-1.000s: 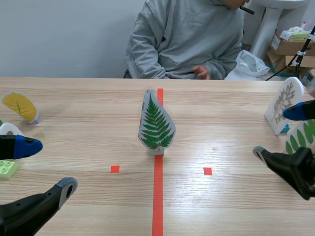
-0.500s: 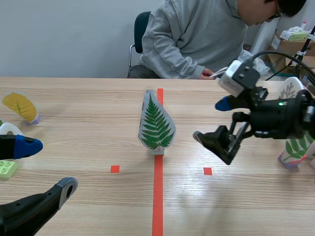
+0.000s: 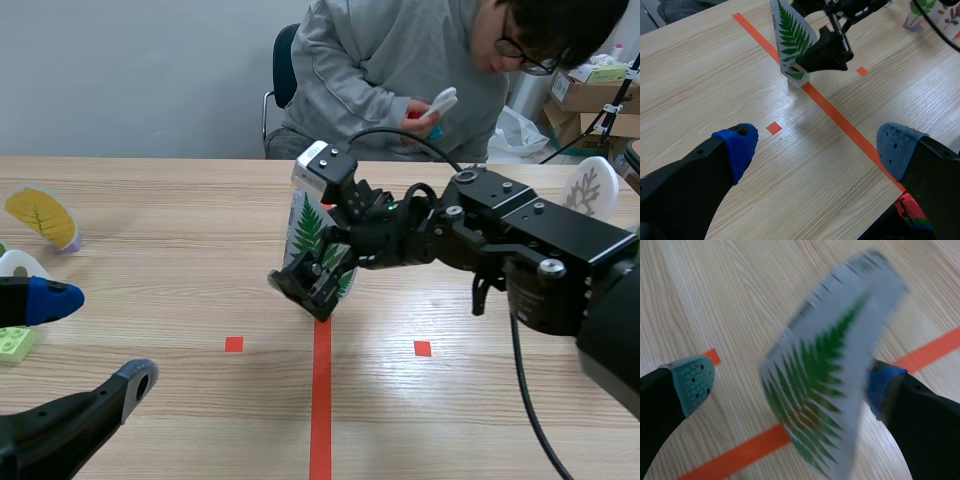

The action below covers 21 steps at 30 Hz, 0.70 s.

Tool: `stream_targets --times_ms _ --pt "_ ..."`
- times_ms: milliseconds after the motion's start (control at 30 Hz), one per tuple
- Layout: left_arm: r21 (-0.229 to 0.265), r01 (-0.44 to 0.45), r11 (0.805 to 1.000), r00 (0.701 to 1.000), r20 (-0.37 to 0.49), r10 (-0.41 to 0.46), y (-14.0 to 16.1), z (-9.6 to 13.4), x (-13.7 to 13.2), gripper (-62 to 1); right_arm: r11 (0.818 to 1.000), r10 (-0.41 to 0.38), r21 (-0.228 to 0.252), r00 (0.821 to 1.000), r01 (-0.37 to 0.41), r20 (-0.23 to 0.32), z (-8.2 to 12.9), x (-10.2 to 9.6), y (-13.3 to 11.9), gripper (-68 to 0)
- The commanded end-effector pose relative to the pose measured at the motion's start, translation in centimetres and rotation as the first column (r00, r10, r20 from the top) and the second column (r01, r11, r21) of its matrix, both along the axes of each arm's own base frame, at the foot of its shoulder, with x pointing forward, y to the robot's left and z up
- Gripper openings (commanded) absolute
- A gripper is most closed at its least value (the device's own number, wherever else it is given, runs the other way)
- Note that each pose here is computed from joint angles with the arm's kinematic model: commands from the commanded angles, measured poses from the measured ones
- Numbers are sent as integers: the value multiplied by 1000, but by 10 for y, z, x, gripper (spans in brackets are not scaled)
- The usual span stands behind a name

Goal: Do the leaf sorting experiment

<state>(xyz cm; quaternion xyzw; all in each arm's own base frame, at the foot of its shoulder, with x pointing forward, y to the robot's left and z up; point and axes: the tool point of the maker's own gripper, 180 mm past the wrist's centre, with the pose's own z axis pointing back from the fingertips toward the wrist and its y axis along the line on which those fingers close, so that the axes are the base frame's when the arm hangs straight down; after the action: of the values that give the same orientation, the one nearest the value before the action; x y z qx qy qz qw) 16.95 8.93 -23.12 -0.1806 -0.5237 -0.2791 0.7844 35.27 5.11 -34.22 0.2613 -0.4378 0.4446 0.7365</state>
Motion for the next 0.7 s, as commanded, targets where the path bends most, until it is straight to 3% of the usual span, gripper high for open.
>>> stream_targets --times_ms 0,267,467,667 --pt "-17 -4 1000 1000 18 4 -1 6 1 -99 1000 -6 27 1000 5 29 12 6 0 -102" --pt "-17 -4 1000 1000 18 4 -1 7 1 -99 999 -13 30 1000 12 28 10 7 -3 -103" --pt "-17 -4 1000 1000 19 4 -1 7 1 -99 1000 -24 18 999 24 33 8 9 -14 -282" --pt "-18 -4 1000 1000 19 4 -1 7 1 -99 999 -27 43 998 24 50 13 10 -14 -386"
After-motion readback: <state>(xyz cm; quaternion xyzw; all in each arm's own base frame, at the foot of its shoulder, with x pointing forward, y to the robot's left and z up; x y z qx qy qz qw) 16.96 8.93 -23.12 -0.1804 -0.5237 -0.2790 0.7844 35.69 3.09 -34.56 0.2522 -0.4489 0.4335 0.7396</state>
